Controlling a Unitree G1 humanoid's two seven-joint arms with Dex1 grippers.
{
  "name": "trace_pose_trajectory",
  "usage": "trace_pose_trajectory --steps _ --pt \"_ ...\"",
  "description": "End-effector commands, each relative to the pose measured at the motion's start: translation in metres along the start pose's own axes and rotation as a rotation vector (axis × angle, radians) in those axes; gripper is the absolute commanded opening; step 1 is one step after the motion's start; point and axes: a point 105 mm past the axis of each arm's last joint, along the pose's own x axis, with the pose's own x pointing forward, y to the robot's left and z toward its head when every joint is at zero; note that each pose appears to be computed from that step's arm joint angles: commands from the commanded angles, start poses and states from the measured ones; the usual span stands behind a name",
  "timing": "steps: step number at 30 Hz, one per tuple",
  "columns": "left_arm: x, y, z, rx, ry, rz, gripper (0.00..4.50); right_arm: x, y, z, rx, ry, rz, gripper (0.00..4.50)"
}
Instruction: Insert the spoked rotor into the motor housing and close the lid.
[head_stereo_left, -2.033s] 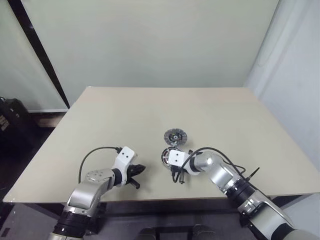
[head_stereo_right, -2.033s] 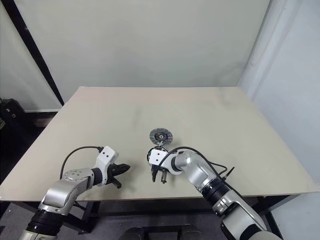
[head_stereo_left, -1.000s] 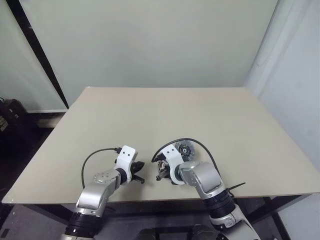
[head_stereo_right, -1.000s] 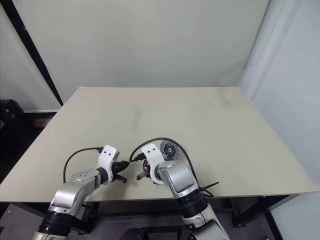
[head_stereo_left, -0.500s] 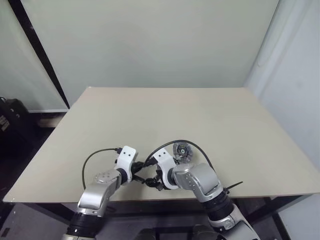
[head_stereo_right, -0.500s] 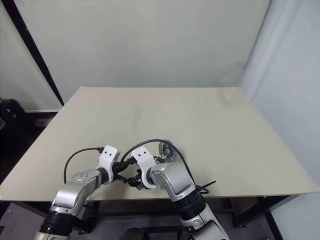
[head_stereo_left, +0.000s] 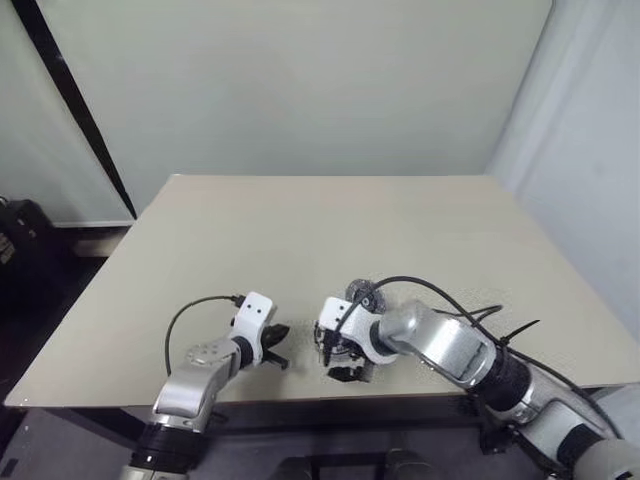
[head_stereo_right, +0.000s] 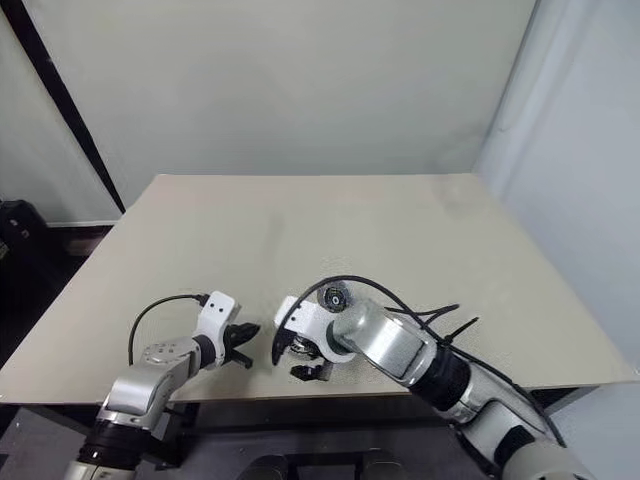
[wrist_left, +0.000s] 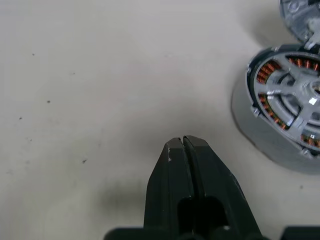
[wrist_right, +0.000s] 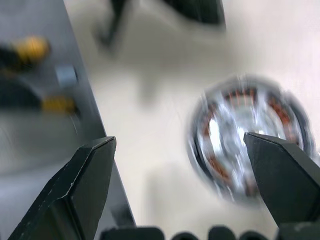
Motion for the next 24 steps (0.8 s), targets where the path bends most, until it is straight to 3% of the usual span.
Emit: trace_pose_trajectory --steps 1,14,17,24 --pt "-0.003 0.001 0.010 0.023 -0.031 -0.010 0.00 -0.002 -0.001 0.007 -0.168 -0.022 0.002 4.47" --pt "-0.007 0.002 0.008 0.029 -0.015 -0.005 0.00 0.014 -0.004 -0.002 -0.214 -0.013 -0.019 4.47" --pt "-0.007 0.001 0.009 0.032 -0.015 -0.006 0.00 0.017 -0.007 -0.007 -0.199 0.004 -0.032 3.93" --pt "-0.008 0.001 0.010 0.035 -0.013 -0.008 0.00 0.021 -0.013 -0.018 -0.173 0.036 -0.048 1.43"
